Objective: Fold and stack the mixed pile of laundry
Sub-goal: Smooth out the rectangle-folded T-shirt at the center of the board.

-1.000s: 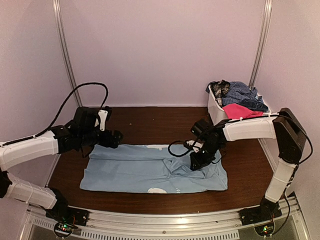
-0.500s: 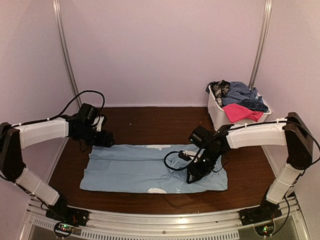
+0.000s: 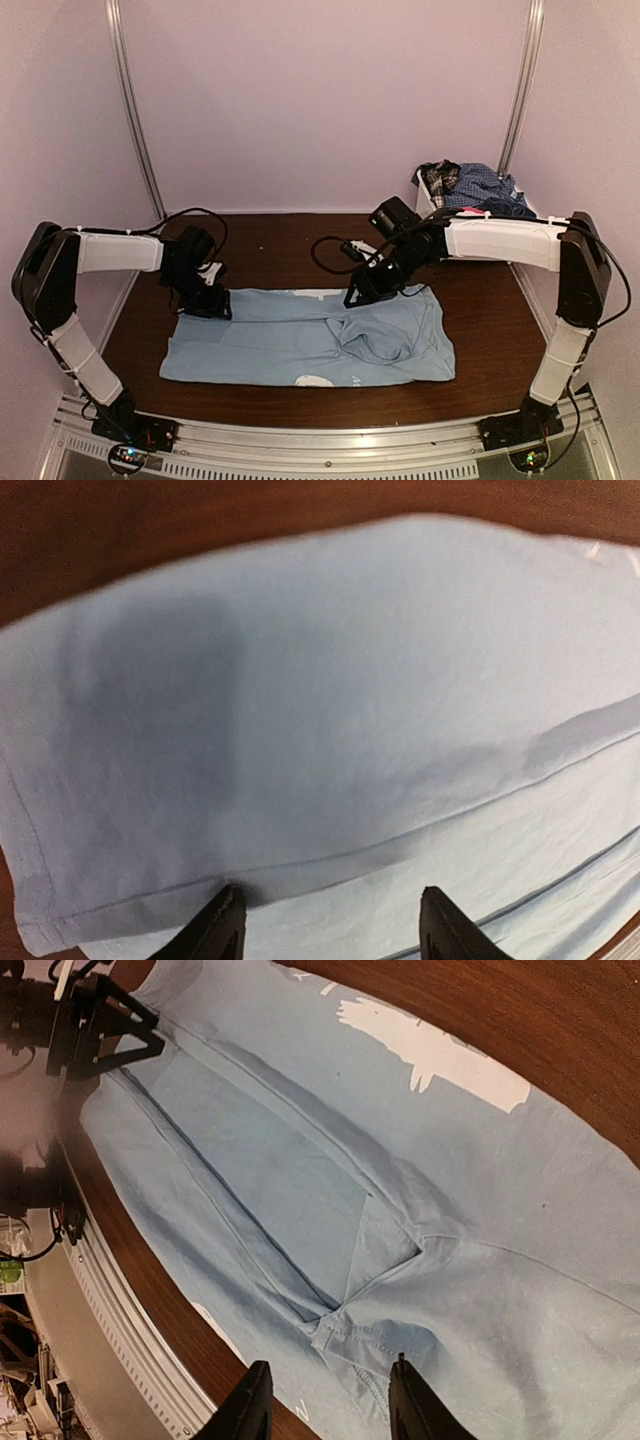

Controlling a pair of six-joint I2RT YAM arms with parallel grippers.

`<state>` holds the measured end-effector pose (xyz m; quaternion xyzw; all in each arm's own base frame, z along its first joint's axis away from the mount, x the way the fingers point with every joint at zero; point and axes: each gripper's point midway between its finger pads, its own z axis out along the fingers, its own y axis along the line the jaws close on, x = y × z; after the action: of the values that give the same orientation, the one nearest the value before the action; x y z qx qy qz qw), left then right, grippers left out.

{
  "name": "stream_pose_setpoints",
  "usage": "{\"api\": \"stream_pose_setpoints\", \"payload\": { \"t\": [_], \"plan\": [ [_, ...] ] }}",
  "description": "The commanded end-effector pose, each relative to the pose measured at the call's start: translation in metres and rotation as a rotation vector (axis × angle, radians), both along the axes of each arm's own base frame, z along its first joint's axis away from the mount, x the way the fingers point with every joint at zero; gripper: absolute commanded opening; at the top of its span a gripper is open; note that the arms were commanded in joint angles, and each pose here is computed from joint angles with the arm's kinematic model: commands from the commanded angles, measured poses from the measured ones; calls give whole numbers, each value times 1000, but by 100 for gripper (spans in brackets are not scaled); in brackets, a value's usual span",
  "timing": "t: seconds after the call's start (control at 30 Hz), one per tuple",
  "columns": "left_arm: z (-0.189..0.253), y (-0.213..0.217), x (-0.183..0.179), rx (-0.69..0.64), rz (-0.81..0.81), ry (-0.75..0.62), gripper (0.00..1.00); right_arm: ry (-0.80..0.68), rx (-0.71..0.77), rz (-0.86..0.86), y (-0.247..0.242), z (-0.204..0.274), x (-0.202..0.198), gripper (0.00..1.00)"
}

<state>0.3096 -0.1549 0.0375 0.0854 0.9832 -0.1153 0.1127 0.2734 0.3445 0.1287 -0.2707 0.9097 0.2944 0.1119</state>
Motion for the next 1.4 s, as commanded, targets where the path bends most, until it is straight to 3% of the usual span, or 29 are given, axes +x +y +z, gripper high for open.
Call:
{"api": "stream_pose_setpoints", "payload": {
  "t": [0.0, 0.1, 0.27, 0.4, 0.73, 0.87, 1.13, 1.37],
  "plan": [
    [-11, 11, -44, 11, -48, 78, 59, 2, 33, -76, 13, -1, 34, 41],
    [-5, 13, -61, -3, -76, 58, 57, -4, 51, -80, 28, 0, 50, 41],
    [31, -2, -54, -57, -119, -43, 57, 16, 86, -73, 57, -10, 72, 38],
    [45, -3, -35, -62, -63, -90, 61, 43, 56, -60, 72, -34, 81, 34],
    [18, -9, 28, -4, 56, -28, 62, 91, -83, 48, 75, -88, 39, 23],
    [-5, -1, 13, 40, 54, 49, 59, 101, -120, 77, 68, -98, 20, 20],
    [-17, 29, -55, 99, 93, 174, 50, 87, -117, 87, 58, -84, 10, 20],
    [-7, 40, -68, 111, 156, 185, 45, 81, -102, 61, 47, -71, 20, 26]
  ]
}}
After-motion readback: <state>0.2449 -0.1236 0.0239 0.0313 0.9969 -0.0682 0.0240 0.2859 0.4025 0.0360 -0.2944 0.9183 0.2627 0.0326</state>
